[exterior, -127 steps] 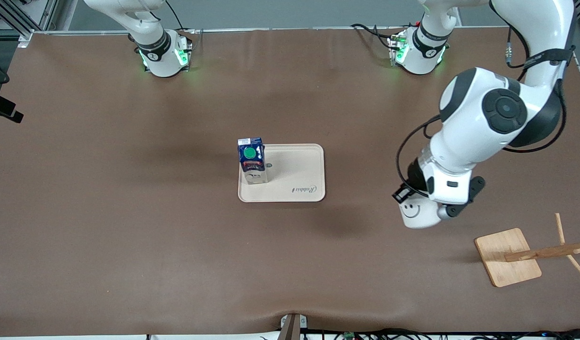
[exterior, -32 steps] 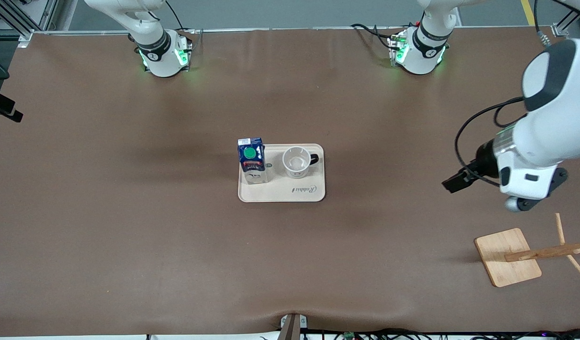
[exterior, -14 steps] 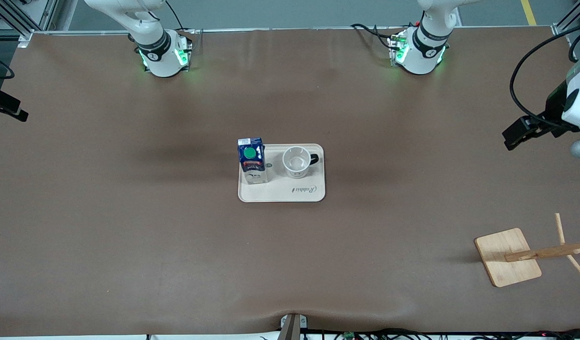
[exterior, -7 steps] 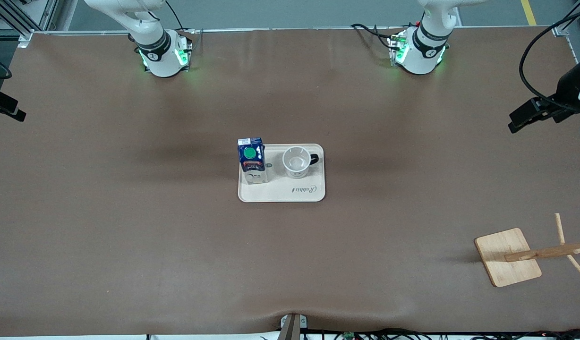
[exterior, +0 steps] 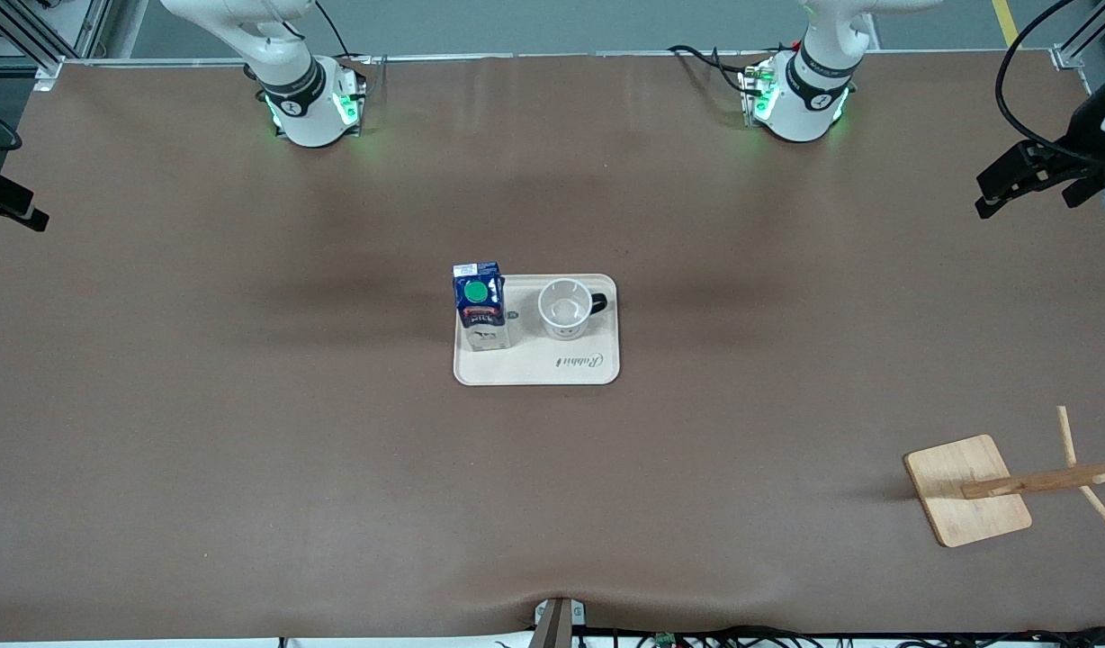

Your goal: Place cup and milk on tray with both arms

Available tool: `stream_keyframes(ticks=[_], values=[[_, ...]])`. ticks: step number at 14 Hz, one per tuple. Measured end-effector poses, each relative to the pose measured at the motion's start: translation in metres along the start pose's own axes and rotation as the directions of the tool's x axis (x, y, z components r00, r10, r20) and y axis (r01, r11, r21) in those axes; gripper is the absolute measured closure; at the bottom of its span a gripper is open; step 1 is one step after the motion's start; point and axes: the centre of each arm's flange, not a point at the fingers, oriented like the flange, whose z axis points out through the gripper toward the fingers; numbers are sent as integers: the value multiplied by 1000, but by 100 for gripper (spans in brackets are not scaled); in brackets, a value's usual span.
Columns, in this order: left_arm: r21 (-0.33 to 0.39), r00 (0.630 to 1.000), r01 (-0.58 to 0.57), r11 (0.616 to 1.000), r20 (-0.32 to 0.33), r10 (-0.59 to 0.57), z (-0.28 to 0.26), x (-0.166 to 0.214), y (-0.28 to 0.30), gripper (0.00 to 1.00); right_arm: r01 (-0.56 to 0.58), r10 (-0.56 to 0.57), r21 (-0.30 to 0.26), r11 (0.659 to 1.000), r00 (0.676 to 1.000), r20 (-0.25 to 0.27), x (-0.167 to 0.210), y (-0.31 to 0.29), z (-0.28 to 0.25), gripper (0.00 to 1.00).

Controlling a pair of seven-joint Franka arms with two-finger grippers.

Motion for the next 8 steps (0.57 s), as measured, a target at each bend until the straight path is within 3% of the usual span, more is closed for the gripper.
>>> stream_keyframes(ticks=[8], values=[[2,997,-70,998,13,70,4,-3,11,0,22,-22,0,1000,1000,0,1,-10,0,0]])
